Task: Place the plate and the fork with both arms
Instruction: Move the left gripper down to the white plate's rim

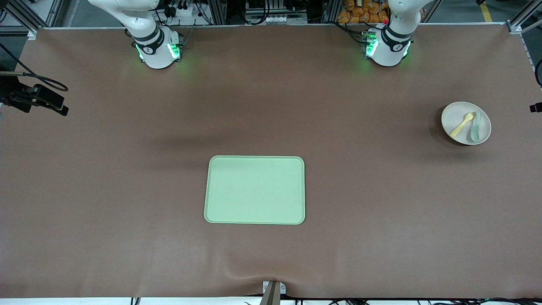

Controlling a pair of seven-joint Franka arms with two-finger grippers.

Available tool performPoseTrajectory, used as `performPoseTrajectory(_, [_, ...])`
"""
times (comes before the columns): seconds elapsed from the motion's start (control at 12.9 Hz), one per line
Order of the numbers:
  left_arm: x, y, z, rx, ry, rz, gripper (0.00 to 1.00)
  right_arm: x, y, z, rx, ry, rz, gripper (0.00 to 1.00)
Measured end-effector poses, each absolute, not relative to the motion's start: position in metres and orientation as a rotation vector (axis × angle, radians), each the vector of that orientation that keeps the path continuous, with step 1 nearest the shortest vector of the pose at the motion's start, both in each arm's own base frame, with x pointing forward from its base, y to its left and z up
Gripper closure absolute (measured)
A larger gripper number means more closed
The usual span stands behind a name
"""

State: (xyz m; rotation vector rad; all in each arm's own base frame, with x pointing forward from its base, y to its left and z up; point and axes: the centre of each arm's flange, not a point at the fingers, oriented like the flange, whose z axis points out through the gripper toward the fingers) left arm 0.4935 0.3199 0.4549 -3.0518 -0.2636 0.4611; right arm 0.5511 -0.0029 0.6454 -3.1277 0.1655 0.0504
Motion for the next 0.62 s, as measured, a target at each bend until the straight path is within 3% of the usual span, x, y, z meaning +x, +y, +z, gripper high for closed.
performPoseTrajectory(0.62, [0.433, 0.390, 0.366, -3.143, -0.233, 0.605, 0.00, 0.551, -0.003, 0.645, -3.128, 0.166, 0.051, 0.00])
